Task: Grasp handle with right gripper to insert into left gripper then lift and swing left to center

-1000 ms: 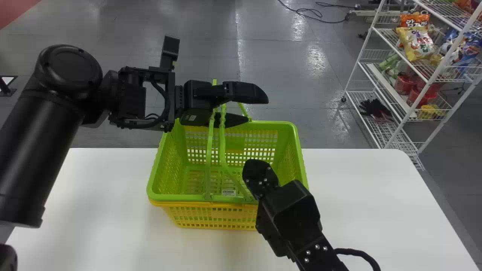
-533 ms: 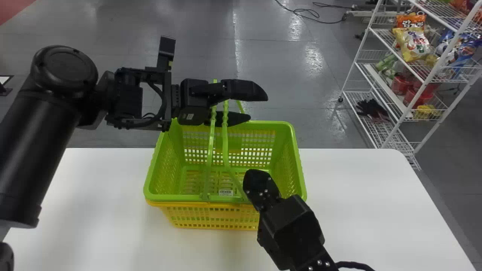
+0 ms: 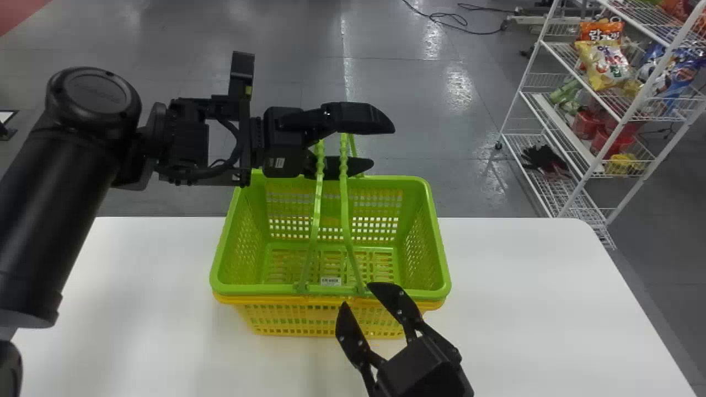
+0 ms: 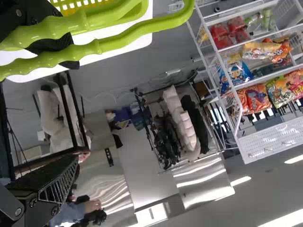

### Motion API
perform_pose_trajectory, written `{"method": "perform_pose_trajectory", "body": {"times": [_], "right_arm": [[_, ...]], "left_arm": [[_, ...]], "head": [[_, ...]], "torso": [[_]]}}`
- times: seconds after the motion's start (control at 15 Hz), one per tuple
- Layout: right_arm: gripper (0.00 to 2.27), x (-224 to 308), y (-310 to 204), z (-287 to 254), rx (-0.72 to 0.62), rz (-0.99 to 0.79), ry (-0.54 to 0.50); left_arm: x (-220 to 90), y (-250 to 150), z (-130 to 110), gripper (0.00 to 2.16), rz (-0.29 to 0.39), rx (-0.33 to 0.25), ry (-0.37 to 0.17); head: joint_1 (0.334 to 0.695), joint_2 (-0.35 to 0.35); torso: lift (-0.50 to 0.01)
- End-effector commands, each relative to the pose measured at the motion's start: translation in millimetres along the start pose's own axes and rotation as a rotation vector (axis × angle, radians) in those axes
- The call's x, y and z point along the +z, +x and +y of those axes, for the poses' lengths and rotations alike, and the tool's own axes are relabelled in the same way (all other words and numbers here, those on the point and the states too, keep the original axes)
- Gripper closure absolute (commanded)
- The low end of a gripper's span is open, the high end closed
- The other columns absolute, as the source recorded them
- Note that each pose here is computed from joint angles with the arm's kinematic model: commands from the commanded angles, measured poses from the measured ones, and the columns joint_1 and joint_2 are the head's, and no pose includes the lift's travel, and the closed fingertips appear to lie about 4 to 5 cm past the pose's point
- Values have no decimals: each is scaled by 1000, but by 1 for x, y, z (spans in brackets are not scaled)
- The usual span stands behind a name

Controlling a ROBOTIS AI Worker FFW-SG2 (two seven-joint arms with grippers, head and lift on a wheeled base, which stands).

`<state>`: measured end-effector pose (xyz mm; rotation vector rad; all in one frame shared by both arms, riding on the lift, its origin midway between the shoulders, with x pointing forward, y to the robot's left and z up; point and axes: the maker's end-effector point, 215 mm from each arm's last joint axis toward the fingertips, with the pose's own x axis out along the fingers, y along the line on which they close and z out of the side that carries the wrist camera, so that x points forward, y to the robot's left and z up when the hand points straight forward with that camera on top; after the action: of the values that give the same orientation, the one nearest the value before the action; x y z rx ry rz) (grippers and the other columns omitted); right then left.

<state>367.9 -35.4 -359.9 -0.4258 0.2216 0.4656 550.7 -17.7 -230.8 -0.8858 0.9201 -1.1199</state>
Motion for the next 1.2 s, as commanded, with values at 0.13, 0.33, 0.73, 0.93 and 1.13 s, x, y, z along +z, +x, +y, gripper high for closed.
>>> {"method": "perform_pose_trajectory", "body": {"times": [0.13,0.33,0.73,0.93,1.13], "right_arm": [[103,-15,-3,8,1,7,0],[103,-19,-5,8,-7,-5,5],[83,-23,-15,0,-36,-45,29],[83,-29,-20,2,-36,-62,65],[83,-30,-25,0,-43,-94,91]], "left_arm": [[8,-1,-15,164,-13,-60,-44],[16,-2,-24,164,-17,-67,-32],[34,-6,-57,164,-1,-93,-12],[43,-9,-79,164,12,-119,-6],[54,-15,-95,164,9,-131,5]], "head": [[695,-66],[695,-68],[695,-80],[695,-87],[695,-92]], "torso": [[-93],[-93],[-93],[-93],[-93]]}}
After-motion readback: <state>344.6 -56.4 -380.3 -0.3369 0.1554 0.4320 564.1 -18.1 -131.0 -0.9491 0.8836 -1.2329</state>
